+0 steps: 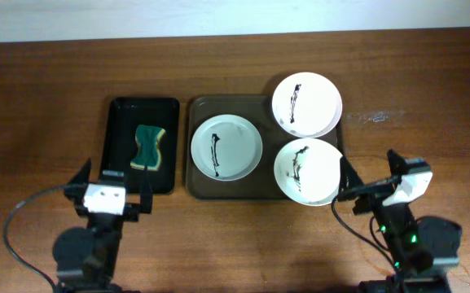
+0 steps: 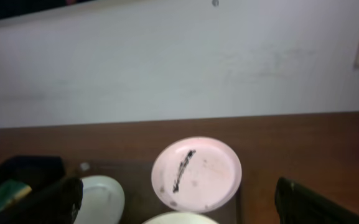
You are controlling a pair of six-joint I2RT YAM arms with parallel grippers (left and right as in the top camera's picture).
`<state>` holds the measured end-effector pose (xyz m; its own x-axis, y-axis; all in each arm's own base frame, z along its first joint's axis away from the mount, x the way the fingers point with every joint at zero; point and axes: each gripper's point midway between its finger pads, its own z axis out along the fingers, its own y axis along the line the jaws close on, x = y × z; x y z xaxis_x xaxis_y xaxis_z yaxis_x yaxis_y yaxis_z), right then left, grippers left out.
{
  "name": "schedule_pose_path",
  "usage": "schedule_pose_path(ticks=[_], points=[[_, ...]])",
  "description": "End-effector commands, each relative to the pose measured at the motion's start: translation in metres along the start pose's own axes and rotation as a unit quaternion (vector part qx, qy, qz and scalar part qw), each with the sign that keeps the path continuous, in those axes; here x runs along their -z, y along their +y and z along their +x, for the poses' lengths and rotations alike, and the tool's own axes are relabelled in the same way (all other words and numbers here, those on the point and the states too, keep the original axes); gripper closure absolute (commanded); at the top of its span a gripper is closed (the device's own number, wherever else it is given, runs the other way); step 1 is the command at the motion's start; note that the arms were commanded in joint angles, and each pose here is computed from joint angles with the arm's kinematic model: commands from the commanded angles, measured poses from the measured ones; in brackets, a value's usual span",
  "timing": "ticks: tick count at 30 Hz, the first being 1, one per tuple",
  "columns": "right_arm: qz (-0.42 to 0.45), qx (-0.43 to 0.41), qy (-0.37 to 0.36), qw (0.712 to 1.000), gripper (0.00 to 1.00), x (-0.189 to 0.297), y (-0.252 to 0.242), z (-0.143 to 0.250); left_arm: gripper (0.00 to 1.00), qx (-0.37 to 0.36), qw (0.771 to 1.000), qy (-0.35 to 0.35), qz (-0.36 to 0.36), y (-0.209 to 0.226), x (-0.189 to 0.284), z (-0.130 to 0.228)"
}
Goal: Clean dirty plates on tray and stack at the side
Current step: 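Move the left gripper to the green sponge and the right gripper to the center plate, then grasp the sponge with the left gripper and the center plate rim with the right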
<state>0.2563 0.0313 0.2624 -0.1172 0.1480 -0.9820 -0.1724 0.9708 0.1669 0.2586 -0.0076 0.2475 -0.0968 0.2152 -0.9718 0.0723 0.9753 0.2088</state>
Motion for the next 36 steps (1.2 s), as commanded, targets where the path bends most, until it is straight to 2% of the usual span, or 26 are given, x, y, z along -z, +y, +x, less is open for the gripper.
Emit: schedule_pose_path(ticks=[1,4,6,7,9,10,11,13,14,16,17,18,20,22,24,25,27,29,30,31,34,36], points=[[-0.016,-0.01,0.059,0.998,0.01,-0.026,0.006,-0.015,0.0,-0.004,0.999,0.027,0.025,0.004,-0.017,-0.04],[-0.014,-0.039,0.211,0.977,0.01,-0.071,0.001,0.004,0.01,0.009,0.985,0.149,0.084,0.0,-0.061,-0.054],[-0.002,-0.063,0.302,0.951,0.01,-0.088,-0.004,0.017,0.01,0.023,0.964,0.238,0.118,-0.005,-0.086,-0.049],[0.009,-0.08,0.37,0.925,0.01,-0.095,-0.006,0.021,0.01,0.033,0.944,0.299,0.136,-0.007,-0.099,-0.042],[0.019,-0.096,0.431,0.897,0.01,-0.102,-0.008,0.024,0.0,0.062,0.906,0.375,0.188,-0.023,-0.111,-0.028],[0.007,-0.111,0.434,0.894,0.01,-0.116,-0.005,0.027,0.01,0.076,0.889,0.4,0.21,-0.031,-0.119,-0.018],[-0.016,-0.122,0.437,0.891,0.01,-0.124,0.001,0.032,0.01,0.078,0.884,0.411,0.211,-0.033,-0.123,-0.009],[-0.041,-0.121,0.449,0.884,0.13,-0.141,0.019,0.049,0.01,0.1,0.874,0.429,0.205,-0.035,-0.129,0.002],[-0.031,-0.125,0.457,0.88,0.18,-0.152,0.029,0.061,0.01,0.105,0.874,0.429,0.202,-0.035,-0.13,0.002],[-0.015,-0.139,0.481,0.865,0.35,-0.177,0.06,0.102,0.01,0.102,0.883,0.413,0.199,-0.033,-0.137,-0.003],[-0.01,-0.142,0.486,0.862,0.42,-0.185,0.068,0.116,0.0,0.13,0.883,0.426,0.145,-0.022,-0.143,0.003],[-0.01,-0.135,0.498,0.857,0.51,-0.2,0.08,0.146,0.0,0.161,0.876,0.453,0.039,0.004,-0.149,0.021],[-0.015,-0.118,0.519,0.846,0.61,-0.211,0.093,0.186,0.02,0.165,0.859,0.484,0.02,0.004,-0.157,0.047],[-0.009,-0.101,0.533,0.84,0.66,-0.217,0.099,0.219,0.08,0.164,0.843,0.513,0.023,-0.001,-0.164,0.072],[0.024,-0.105,0.547,0.83,0.78,-0.215,0.094,0.241,0.11,0.162,0.83,0.533,0.023,-0.004,-0.169,0.091],[0.031,-0.111,0.551,0.827,0.81,-0.214,0.094,0.245,0.16,0.161,0.827,0.539,0.023,-0.005,-0.171,0.097],[0.055,-0.132,0.567,0.811,0.85,-0.208,0.092,0.261,0.16,0.16,0.82,0.549,0.022,-0.007,-0.178,0.112],[0.072,-0.146,0.581,0.797,0.95,-0.2,0.094,0.271,0.2,0.157,0.811,0.564,0.02,-0.01,-0.179,0.126],[0.075,-0.146,0.584,0.795,0.96,-0.199,0.094,0.272,0.22,0.155,0.808,0.568,0.019,-0.01,-0.179,0.131],[0.075,-0.146,0.584,0.795,0.96,-0.199,0.094,0.272,0.3,0.15,0.806,0.573,0.022,-0.011,-0.18,0.136],[0.079,-0.142,0.58,0.798,0.96,-0.2,0.092,0.271,0.44,0.124,0.796,0.589,0.062,-0.023,-0.185,0.158],[0.08,-0.142,0.58,0.798,0.96,-0.2,0.092,0.271,0.45,0.095,0.784,0.605,0.095,-0.032,-0.183,0.175]])
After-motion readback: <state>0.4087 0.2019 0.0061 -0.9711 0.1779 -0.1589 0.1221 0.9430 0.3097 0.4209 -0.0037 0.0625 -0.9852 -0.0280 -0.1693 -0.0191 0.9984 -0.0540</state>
